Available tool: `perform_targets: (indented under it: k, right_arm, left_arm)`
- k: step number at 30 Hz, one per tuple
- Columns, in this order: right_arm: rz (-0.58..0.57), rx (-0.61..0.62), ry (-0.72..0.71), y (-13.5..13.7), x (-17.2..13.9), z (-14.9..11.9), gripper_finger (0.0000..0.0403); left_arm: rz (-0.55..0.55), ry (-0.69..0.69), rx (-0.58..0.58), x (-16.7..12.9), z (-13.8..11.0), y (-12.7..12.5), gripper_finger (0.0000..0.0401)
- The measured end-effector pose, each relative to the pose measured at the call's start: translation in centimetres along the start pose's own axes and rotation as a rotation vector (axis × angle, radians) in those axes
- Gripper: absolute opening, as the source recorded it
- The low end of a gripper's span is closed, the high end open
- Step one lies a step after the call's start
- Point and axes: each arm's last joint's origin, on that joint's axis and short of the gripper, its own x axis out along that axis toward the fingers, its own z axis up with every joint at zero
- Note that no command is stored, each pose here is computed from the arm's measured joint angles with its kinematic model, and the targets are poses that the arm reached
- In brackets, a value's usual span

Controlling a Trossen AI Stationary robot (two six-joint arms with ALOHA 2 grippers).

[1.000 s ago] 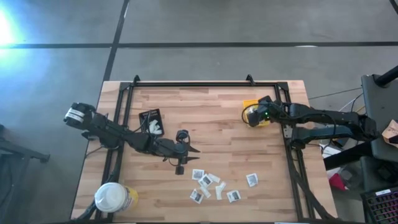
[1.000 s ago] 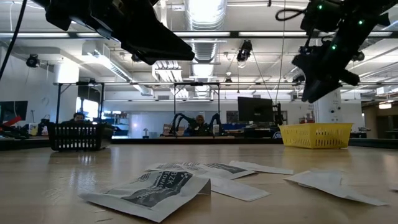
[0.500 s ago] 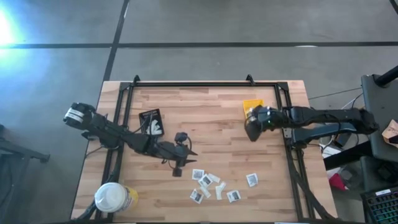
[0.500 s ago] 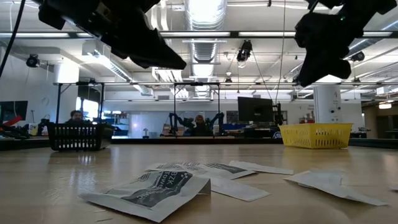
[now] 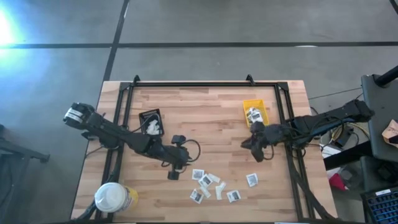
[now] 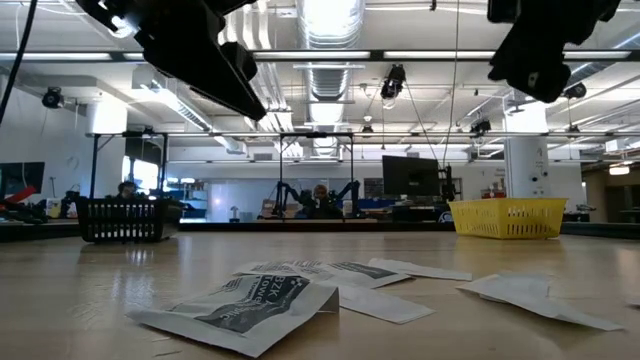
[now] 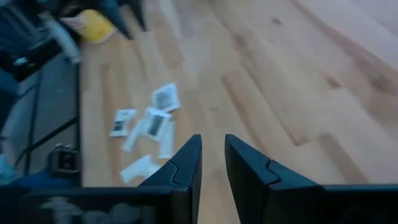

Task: Pick & Place First Aid Supplies
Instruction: Put the green bandage into the black bin

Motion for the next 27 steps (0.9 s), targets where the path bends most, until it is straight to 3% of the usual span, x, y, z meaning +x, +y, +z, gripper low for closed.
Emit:
perform_targets:
  k: [5,15,23,27]
  right_arm:
    - [0.067,-0.035,-0.009,1.2,-0.2,-0.5,0.0067]
    - [0.086,-0.074,0.008,2.6,1.9,-1.3,0.0067]
    - [0.05,-0.172,0.069,5.3,3.6,-0.3,0.0067]
    - [-0.024,-0.223,0.143,6.6,4.3,0.7,0.0067]
  left_arm:
    - [-0.024,0.049,-0.045,-0.3,-0.3,-0.8,0.011]
    - [-0.057,0.146,-0.137,-0.9,-1.6,-3.0,0.011]
    - [-0.034,0.253,-0.178,-1.2,-2.8,-3.5,0.011]
    - [-0.017,0.297,-0.186,-1.4,-3.2,-3.5,0.011]
